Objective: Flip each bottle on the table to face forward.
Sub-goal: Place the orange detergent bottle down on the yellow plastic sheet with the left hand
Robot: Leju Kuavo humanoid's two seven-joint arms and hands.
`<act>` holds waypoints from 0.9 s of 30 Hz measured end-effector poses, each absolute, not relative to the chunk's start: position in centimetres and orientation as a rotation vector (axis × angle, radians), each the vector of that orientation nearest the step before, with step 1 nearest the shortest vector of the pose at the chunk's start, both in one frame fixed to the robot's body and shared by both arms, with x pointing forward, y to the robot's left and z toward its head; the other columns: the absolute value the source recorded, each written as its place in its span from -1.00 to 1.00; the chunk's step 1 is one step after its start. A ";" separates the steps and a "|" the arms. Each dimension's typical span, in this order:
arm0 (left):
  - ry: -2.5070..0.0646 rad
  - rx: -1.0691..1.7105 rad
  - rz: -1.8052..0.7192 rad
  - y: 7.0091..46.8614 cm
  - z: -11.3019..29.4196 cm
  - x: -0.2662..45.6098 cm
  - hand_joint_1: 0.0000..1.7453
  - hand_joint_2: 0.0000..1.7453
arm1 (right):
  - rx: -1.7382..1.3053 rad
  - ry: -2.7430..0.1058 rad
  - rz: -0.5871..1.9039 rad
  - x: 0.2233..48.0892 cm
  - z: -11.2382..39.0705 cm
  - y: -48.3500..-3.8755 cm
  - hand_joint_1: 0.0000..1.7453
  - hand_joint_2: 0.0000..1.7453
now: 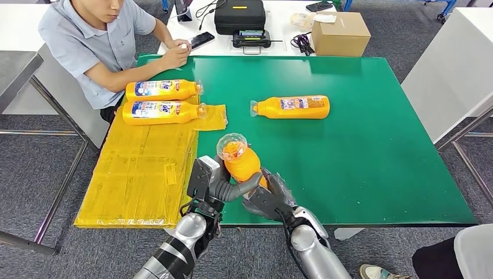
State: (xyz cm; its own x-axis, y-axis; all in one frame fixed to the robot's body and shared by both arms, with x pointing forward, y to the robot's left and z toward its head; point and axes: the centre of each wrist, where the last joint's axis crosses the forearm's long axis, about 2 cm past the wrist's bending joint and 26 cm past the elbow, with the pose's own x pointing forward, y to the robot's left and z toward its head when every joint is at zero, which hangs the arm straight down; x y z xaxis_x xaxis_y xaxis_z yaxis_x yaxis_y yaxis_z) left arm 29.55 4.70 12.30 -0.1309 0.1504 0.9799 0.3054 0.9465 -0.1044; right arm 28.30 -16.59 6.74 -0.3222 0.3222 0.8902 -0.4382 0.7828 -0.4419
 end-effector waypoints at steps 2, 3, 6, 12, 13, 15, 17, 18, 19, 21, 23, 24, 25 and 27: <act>-1.716 -0.325 -0.142 4.8 12.3 29.6 1.00 1.00 | 0.088 -1.744 0.758 28.3 6.8 -16.6 -1.00 1.00; -1.723 -0.304 -0.148 4.9 12.3 29.5 1.00 1.00 | 0.085 -1.747 0.753 28.2 6.8 -16.6 -1.00 1.00; -1.758 -0.211 -0.187 5.2 12.4 29.4 1.00 1.00 | 0.066 -1.755 0.738 28.1 6.9 -16.8 -1.00 1.00; -1.765 -0.137 -0.206 6.5 12.4 29.1 1.00 1.00 | -0.019 -1.754 0.729 27.3 6.5 -17.7 -1.00 1.00; -1.765 -0.136 -0.199 6.7 12.5 29.1 1.00 1.00 | -0.026 -1.752 0.728 27.2 6.4 -17.9 -1.00 1.00; -1.767 -0.134 -0.186 7.0 12.6 29.2 1.00 1.00 | -0.035 -1.749 0.723 27.0 6.3 -18.1 -1.00 1.00; -1.769 -0.132 -0.177 7.1 12.6 29.2 1.00 1.00 | -0.039 -1.750 0.720 26.9 6.3 -18.2 -1.00 1.00; -1.770 -0.131 -0.173 7.2 12.6 29.2 1.00 1.00 | -0.040 -1.751 0.719 26.9 6.3 -18.2 -1.00 1.00; -1.770 -0.133 -0.172 7.2 12.6 29.1 1.00 1.00 | -0.041 -1.752 0.719 26.9 6.3 -18.2 -1.00 1.00; -1.771 -0.136 -0.174 7.3 12.6 29.1 1.00 1.00 | -0.043 -1.753 0.720 26.9 6.3 -18.3 -1.00 1.00; -1.778 -0.117 -0.192 7.4 12.6 29.1 1.00 1.00 | -0.046 -1.756 0.721 26.8 6.3 -18.3 -1.00 1.00; -1.785 -0.085 -0.213 7.5 12.7 29.2 1.00 1.00 | -0.047 -1.759 0.721 26.8 6.3 -18.4 -1.00 1.00; -1.797 -0.024 -0.252 7.7 12.7 29.2 1.00 1.00 | -0.049 -1.763 0.721 26.7 6.3 -18.4 -1.00 1.00; -1.831 0.166 -0.378 8.2 12.9 29.4 1.00 1.00 | -0.051 -1.771 0.720 26.6 6.4 -18.6 -1.00 1.00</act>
